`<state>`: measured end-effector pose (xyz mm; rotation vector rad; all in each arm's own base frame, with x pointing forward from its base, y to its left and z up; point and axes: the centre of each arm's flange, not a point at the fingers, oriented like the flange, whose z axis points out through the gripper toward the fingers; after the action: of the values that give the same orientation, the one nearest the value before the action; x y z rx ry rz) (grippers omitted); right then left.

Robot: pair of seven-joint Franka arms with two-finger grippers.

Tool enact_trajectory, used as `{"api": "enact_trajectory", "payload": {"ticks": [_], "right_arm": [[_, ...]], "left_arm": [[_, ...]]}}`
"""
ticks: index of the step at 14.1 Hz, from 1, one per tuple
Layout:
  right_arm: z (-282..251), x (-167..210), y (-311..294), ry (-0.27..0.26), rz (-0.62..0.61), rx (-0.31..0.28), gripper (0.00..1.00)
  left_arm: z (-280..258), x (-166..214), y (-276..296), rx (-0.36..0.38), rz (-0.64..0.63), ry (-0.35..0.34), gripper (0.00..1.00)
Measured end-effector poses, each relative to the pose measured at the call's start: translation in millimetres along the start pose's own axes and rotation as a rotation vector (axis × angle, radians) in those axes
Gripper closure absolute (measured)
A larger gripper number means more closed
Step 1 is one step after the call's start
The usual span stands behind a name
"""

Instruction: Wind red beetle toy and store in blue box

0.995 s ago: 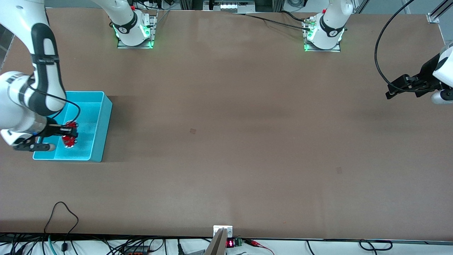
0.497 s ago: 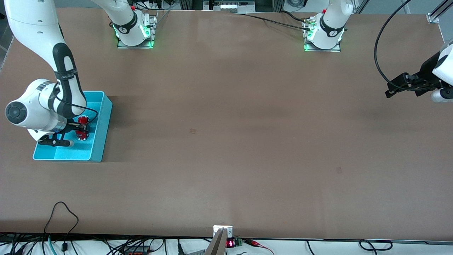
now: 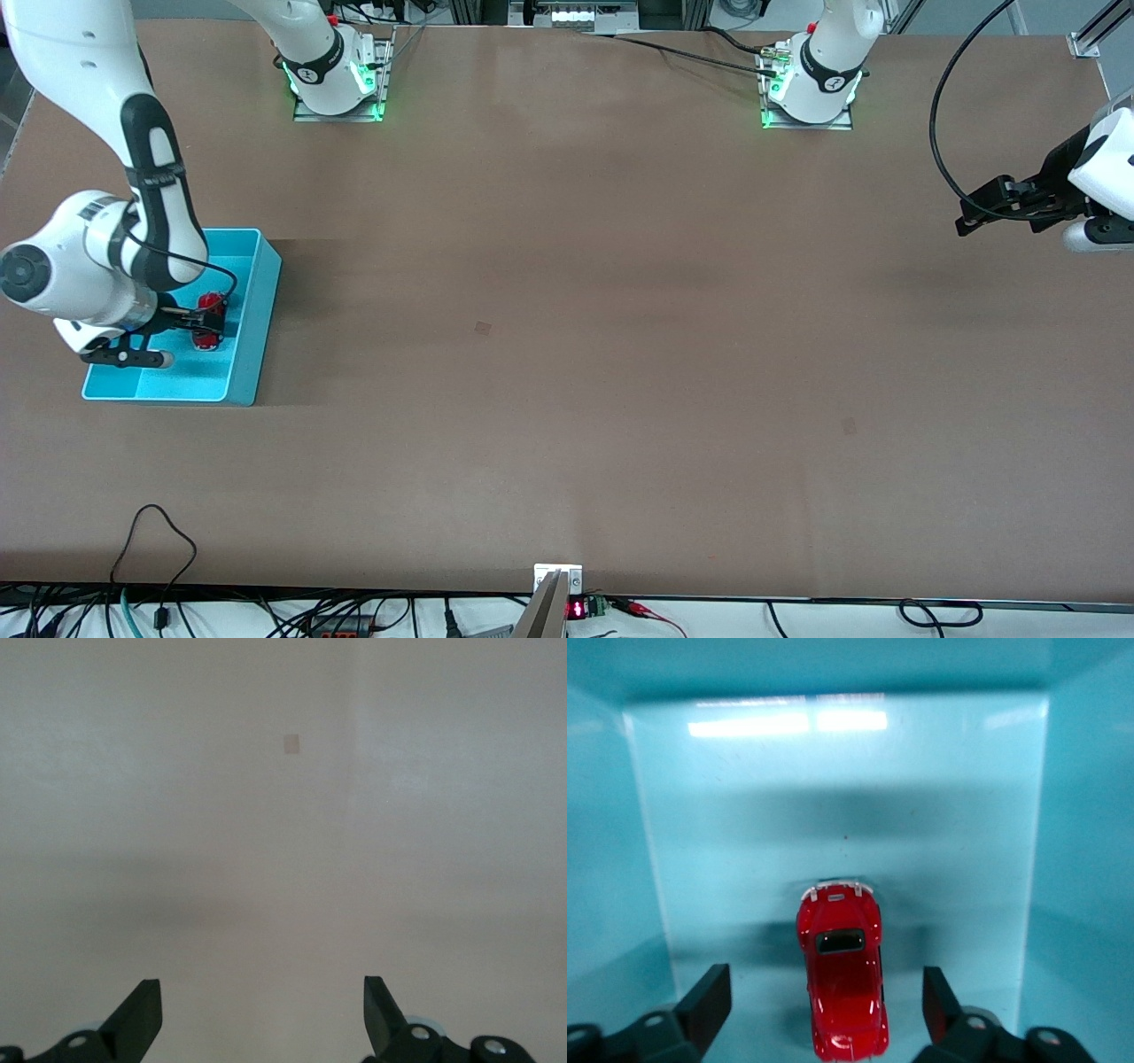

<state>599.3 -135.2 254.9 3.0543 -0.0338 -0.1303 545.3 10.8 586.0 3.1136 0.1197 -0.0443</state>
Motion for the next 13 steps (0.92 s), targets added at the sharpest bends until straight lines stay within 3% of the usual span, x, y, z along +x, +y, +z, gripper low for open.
{"api": "enact_trajectory", "payload": {"ticks": [2, 4, 8, 13], "right_arm": [[-62, 11, -1, 0.0, -0.043, -0.01, 0.0], [-140, 16, -7, 0.009, -0.06, 0.028, 0.0], [-277, -17, -17, 0.014, -0.08, 0.092, 0.0], [-354, -71, -23, 0.02, -0.108, 0.123, 0.0]], "left_arm": [[0, 0, 0, 0.0, 0.0, 0.001, 0.0], [-2, 0, 0, 0.0, 0.0, 0.006, 0.0], [-3, 0, 0, -0.001, 0.0, 0.018, 0.0], [-5, -1, 0, -0.001, 0.0, 0.021, 0.0]]}}
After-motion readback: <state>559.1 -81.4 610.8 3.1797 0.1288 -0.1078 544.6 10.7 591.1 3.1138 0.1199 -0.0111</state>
